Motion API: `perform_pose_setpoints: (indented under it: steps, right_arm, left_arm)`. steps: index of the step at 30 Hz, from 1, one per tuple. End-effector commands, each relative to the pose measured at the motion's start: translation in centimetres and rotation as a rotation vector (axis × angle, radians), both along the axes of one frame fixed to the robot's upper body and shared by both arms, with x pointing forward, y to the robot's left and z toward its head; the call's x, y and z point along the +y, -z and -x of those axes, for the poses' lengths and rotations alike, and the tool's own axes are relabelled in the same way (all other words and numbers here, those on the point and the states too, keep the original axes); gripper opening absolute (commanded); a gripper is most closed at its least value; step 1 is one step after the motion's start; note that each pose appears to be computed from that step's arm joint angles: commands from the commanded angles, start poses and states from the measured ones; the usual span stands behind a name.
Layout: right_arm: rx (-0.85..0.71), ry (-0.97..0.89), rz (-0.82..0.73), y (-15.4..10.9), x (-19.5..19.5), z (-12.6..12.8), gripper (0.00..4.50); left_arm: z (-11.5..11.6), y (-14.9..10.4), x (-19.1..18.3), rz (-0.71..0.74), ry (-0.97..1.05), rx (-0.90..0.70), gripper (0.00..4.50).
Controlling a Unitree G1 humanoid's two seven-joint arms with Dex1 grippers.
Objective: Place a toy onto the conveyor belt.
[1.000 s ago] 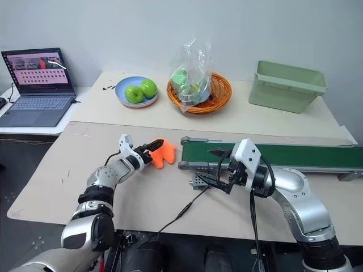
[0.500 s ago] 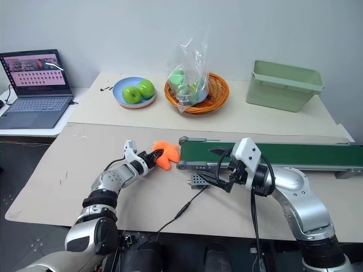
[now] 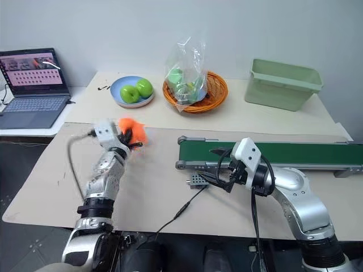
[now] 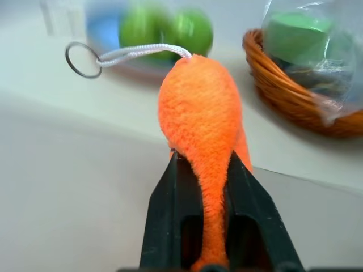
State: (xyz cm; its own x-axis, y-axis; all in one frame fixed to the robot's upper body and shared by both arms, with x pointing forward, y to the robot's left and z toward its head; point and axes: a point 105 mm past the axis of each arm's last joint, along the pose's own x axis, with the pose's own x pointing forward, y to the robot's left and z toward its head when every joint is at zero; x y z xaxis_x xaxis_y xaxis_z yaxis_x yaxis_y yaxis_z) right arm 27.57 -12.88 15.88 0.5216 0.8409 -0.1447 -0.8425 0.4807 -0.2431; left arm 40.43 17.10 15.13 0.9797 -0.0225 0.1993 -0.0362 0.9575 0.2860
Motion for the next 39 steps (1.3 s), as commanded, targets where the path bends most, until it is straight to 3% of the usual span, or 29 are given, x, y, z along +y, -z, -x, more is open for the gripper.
perform_pose_setpoints:
  steps: [1, 4, 6, 15, 25, 27, 28, 37, 39]
  right_arm:
    - [-0.033, 0.012, -0.014, -0.8, -0.6, 0.2, 4.50]
    - [-0.030, 0.022, -0.020, -0.8, -0.7, 0.2, 4.50]
    - [-0.031, 0.025, -0.024, -0.8, -0.7, 0.2, 4.50]
    - [-0.036, 0.049, -0.041, -0.9, -1.1, 0.5, 4.50]
    - [-0.047, 0.062, -0.057, -1.2, -1.3, 0.5, 4.50]
    - [-0.048, 0.063, -0.059, -1.2, -1.2, 0.5, 4.50]
    - [-0.049, 0.063, -0.060, -1.2, -1.2, 0.5, 4.50]
    - [-0.054, 0.063, -0.065, -1.2, -1.1, 0.1, 4.50]
    - [-0.056, 0.062, -0.066, -1.2, -1.1, 0.1, 4.50]
  left_arm:
    - [2.4, -3.4, -6.4, -0.580, 0.142, -0.355, 0.01]
    - [4.4, -1.7, -10.1, -0.973, 0.271, -0.571, 0.01]
    - [5.4, -0.5, -11.4, -1.104, 0.341, -0.680, 0.01]
    - [4.2, 2.7, -12.5, -1.301, 0.455, -0.777, 0.01]
    - [3.4, 5.1, -14.1, -1.355, 0.548, -0.761, 0.01]
    - [3.3, 5.2, -14.2, -1.345, 0.555, -0.746, 0.88]
    - [3.2, 5.3, -14.2, -1.336, 0.560, -0.733, 1.05]
    - [2.6, 5.0, -13.8, -1.310, 0.555, -0.682, 4.29]
    - [2.5, 5.0, -13.7, -1.311, 0.555, -0.676, 4.46]
